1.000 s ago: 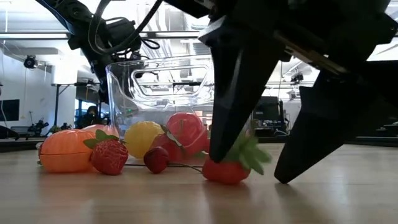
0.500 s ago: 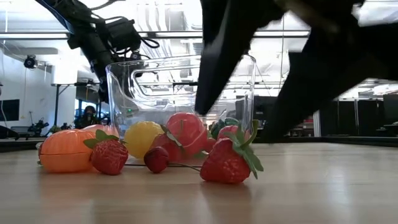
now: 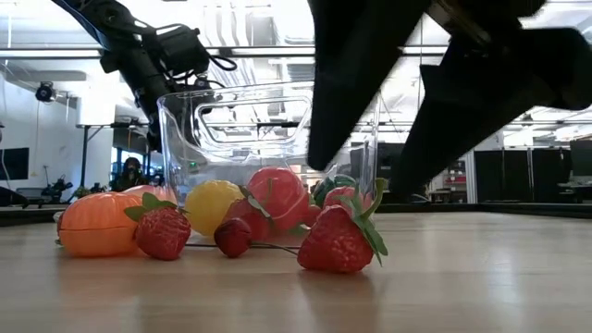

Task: Pick and placing Produce into tupperware
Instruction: Put the strawberry into the transparent bin

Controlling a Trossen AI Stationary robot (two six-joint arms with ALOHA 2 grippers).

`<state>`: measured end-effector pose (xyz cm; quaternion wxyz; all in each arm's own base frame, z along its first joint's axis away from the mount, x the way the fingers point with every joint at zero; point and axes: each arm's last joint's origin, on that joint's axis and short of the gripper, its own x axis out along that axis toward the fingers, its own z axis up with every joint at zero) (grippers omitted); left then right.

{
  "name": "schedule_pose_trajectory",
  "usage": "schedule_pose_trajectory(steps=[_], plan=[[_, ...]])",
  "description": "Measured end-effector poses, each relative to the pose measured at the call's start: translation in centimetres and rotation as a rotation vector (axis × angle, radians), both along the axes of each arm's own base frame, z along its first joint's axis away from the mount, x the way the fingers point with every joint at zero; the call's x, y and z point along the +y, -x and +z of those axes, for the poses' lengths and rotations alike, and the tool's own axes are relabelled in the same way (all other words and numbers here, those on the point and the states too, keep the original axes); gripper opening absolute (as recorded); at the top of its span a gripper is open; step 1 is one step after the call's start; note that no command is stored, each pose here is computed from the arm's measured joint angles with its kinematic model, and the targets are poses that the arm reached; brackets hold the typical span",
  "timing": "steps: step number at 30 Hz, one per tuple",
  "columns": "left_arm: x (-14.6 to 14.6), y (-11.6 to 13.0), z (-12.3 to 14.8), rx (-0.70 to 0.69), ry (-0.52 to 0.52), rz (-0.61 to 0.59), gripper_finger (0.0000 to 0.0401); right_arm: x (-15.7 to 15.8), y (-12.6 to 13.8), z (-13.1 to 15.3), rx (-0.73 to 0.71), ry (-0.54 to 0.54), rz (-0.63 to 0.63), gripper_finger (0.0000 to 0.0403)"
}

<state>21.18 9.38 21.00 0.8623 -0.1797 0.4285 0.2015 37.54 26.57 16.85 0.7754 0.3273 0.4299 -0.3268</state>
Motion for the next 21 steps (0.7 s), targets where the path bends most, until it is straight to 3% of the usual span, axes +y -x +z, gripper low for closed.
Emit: schedule_pose_trajectory(steps=[13,21], plan=[[-0.06,0.10,0.08,-0.003,-0.001,-0.001,0.0265,0.27,-0.48,-0.45,0.027,0.127,0.347,0.0242],[-0.06,0.08,0.09,-0.003,-0.008,-0.009,0.0265,0.32,-0.52,-0.52,0.021,0.125,0.350,0.0242]])
